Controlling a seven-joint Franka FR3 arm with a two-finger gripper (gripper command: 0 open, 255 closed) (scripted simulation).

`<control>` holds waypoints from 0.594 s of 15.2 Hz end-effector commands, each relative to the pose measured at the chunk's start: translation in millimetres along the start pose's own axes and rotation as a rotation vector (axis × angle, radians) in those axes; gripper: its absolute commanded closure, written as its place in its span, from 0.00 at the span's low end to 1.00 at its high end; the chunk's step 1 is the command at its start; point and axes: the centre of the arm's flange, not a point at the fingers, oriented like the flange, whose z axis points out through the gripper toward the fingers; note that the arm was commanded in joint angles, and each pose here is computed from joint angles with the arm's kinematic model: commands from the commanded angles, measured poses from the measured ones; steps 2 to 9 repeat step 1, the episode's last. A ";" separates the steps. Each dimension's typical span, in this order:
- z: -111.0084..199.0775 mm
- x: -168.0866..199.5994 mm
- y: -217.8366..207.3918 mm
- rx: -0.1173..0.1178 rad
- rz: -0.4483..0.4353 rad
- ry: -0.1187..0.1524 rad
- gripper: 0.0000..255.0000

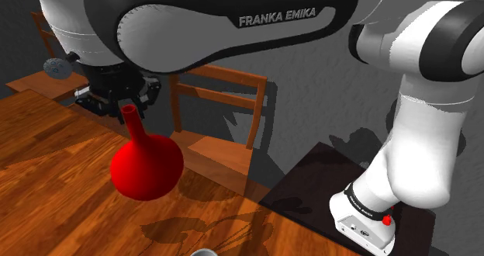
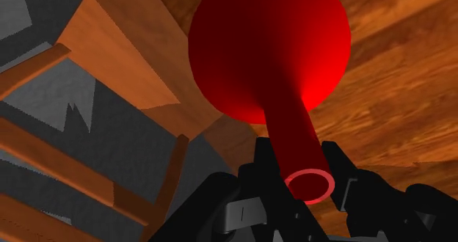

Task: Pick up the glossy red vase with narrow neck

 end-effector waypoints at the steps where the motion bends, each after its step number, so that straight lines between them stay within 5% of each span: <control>1: -3.7 1.0 -0.5 0.001 0.000 0.001 1.00; 9: -3.7 1.0 -0.5 0.001 0.000 0.001 1.00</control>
